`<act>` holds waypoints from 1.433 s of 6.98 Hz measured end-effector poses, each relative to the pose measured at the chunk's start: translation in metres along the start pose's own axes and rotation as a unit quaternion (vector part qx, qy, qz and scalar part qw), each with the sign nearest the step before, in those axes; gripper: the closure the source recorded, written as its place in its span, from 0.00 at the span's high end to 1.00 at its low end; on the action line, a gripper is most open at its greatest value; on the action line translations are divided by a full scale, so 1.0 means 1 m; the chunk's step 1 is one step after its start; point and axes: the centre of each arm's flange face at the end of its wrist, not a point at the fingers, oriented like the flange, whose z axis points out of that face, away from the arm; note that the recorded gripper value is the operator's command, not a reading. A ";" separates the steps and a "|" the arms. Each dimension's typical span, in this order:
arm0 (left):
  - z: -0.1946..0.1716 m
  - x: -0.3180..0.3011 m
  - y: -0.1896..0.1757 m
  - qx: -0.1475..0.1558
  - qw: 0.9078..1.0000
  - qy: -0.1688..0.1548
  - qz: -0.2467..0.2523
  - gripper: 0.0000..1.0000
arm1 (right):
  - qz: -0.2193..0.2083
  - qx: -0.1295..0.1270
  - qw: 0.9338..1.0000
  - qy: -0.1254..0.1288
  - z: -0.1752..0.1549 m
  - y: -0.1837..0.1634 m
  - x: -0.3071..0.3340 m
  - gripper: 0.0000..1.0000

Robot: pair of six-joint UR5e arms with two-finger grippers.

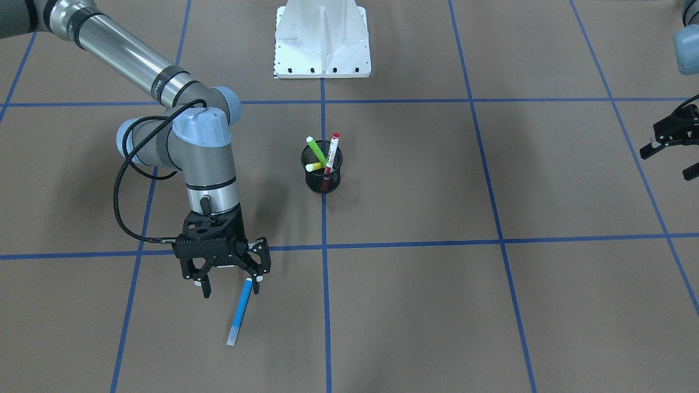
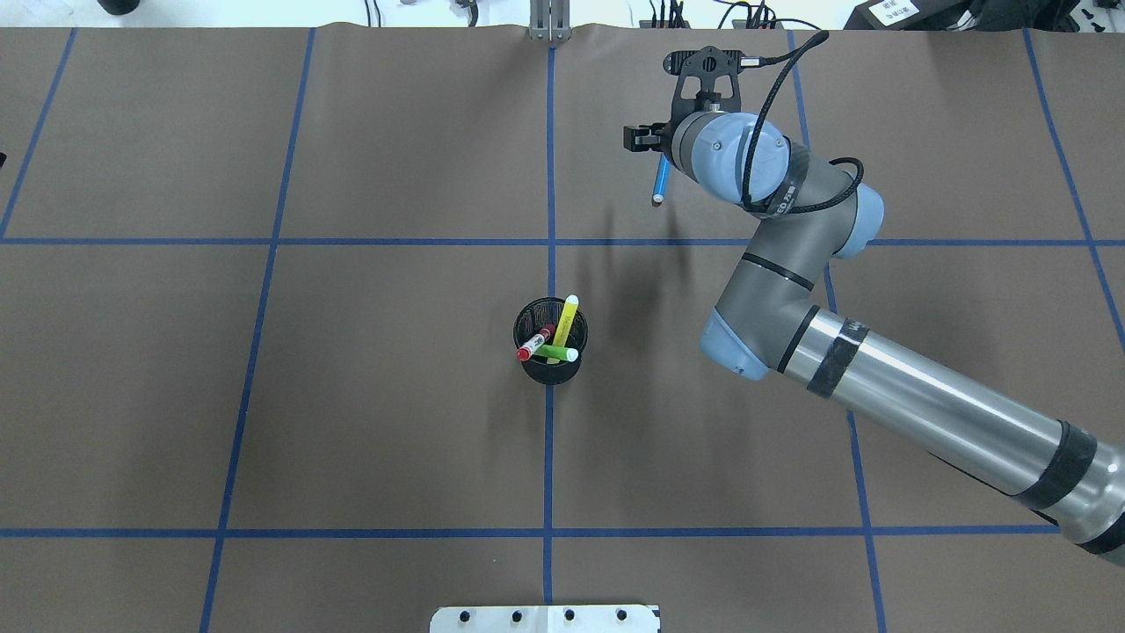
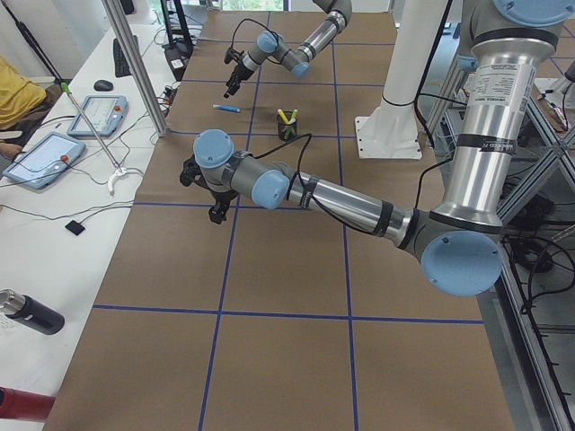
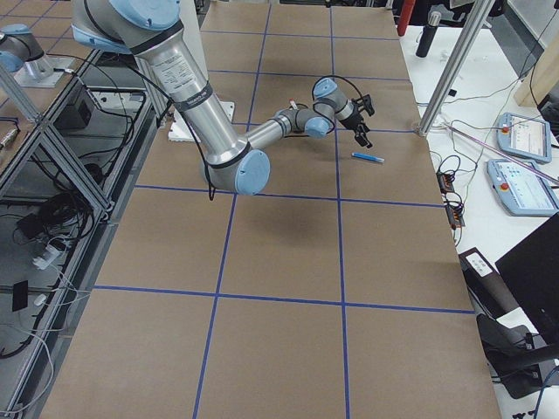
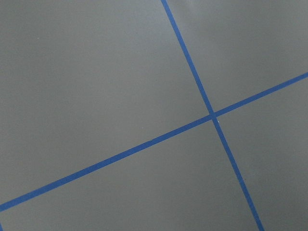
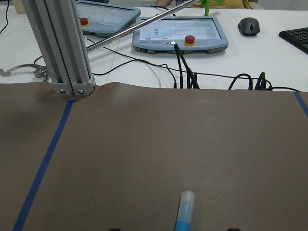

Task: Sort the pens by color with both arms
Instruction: 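Move the left gripper over the pen cup while the right gripper withdraws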

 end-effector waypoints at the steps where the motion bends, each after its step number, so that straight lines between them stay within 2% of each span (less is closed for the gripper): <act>1: 0.001 0.021 -0.017 0.006 1.000 0.004 -0.015 1.00 | 0.008 -0.041 0.999 -0.006 0.000 -0.008 0.012 0.98; 2: 0.008 0.047 -0.035 0.006 1.000 0.009 -0.028 1.00 | 0.020 -0.094 0.995 -0.008 -0.001 -0.018 0.026 0.99; 4: 0.039 0.121 -0.069 -0.003 0.998 0.012 -0.063 1.00 | 0.051 -0.203 0.978 -0.011 -0.020 -0.048 0.061 1.00; 5: 0.060 0.160 -0.078 -0.017 0.996 0.016 -0.086 1.00 | 0.055 -0.239 0.969 -0.012 -0.035 -0.058 0.085 1.00; 7: 0.092 0.250 -0.101 -0.066 0.990 0.016 -0.124 1.00 | 0.013 -0.284 0.959 0.005 -0.071 -0.057 0.141 1.00; 9: 0.129 0.347 -0.106 -0.109 0.983 -0.006 -0.150 1.00 | -0.043 -0.310 0.949 0.016 -0.099 -0.042 0.191 1.00; 10: 0.151 0.387 -0.101 -0.123 0.980 -0.017 -0.154 0.82 | -0.058 -0.317 0.947 0.017 -0.105 -0.035 0.209 1.00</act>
